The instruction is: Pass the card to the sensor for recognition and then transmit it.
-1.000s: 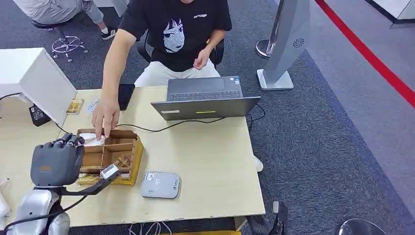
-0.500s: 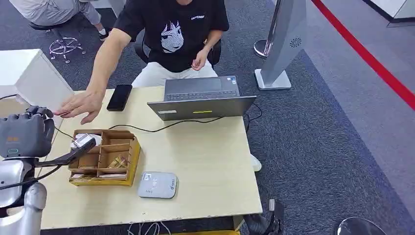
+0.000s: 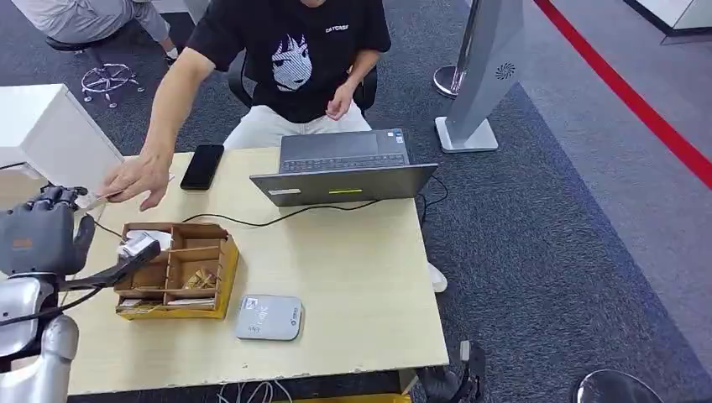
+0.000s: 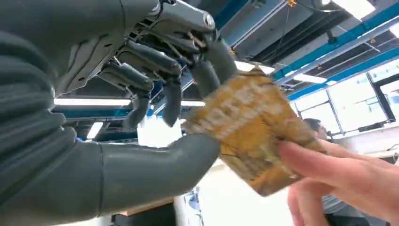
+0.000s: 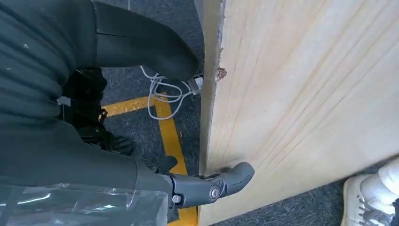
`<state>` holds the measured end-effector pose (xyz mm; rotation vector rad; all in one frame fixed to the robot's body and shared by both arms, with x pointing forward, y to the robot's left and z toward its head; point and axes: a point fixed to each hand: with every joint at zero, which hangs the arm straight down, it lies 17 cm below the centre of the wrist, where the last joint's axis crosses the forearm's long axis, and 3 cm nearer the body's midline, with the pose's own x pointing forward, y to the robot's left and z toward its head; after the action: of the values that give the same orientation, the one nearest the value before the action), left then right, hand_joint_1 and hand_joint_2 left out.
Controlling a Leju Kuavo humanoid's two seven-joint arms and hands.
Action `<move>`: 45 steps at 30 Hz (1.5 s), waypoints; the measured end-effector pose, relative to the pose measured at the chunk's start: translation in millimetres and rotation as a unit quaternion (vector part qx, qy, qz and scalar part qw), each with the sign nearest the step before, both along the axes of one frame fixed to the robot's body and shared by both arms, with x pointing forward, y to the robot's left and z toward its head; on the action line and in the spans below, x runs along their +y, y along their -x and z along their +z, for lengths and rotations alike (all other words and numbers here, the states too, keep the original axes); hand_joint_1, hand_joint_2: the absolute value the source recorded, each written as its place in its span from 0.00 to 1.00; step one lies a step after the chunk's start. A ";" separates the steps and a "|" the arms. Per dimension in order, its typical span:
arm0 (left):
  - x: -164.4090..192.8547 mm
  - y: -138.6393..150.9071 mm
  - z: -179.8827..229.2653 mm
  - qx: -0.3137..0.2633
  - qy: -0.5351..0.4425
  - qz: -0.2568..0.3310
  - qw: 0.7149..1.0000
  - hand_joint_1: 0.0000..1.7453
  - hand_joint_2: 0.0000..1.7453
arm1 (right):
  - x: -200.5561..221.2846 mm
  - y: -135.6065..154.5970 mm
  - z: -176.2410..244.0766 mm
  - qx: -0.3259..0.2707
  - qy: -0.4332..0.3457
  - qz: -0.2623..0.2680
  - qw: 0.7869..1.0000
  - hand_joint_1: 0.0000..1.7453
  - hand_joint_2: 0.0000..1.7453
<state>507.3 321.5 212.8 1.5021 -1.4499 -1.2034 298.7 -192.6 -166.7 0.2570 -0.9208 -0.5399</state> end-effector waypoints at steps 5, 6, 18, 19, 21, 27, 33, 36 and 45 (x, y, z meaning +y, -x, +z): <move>-18.6 34.4 24.6 -0.070 0.041 -0.033 0.996 0.00 1.00 | -2.3 2.7 0.5 -0.006 -0.003 -0.007 1.000 0.00 1.00; -23.6 43.3 34.0 -0.087 0.049 -0.039 0.994 0.00 1.00 | -2.2 4.4 0.6 -0.008 -0.006 -0.008 1.000 0.00 1.00; -44.8 187.7 130.8 -0.287 0.267 -0.138 0.910 0.00 1.00 | -19.2 16.4 -0.1 -0.018 -0.033 -0.065 0.997 0.00 1.00; -37.0 200.7 133.2 -0.299 0.302 -0.144 0.894 0.00 1.00 | -22.5 20.2 -1.5 -0.017 -0.038 -0.075 0.996 0.00 1.00; -14.1 219.0 129.9 -0.313 0.362 -0.141 0.867 0.00 1.00 | -28.7 28.0 -3.4 -0.017 -0.055 -0.097 0.994 0.00 1.00; 94.3 250.6 78.0 -0.337 0.539 -0.083 0.767 0.00 1.00 | -62.0 51.2 -7.6 -0.023 -0.136 -0.215 0.967 0.00 1.00; 155.2 274.1 9.1 -0.335 0.588 0.008 0.736 0.00 1.00 | -92.8 77.7 -17.1 -0.015 -0.130 -0.279 0.952 0.00 1.00; 168.7 284.3 -7.1 -0.337 0.589 0.040 0.734 0.00 1.00 | -100.5 83.8 -19.1 -0.013 -0.126 -0.293 0.948 0.00 1.00; 196.1 301.7 -48.5 -0.339 0.625 0.110 0.695 0.00 1.00 | -110.5 92.3 -25.4 0.002 -0.127 -0.317 0.940 0.00 1.00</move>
<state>205.6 517.6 164.3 0.9802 -1.8076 0.6451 206.4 -303.1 -192.1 0.1860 -0.9236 -1.2620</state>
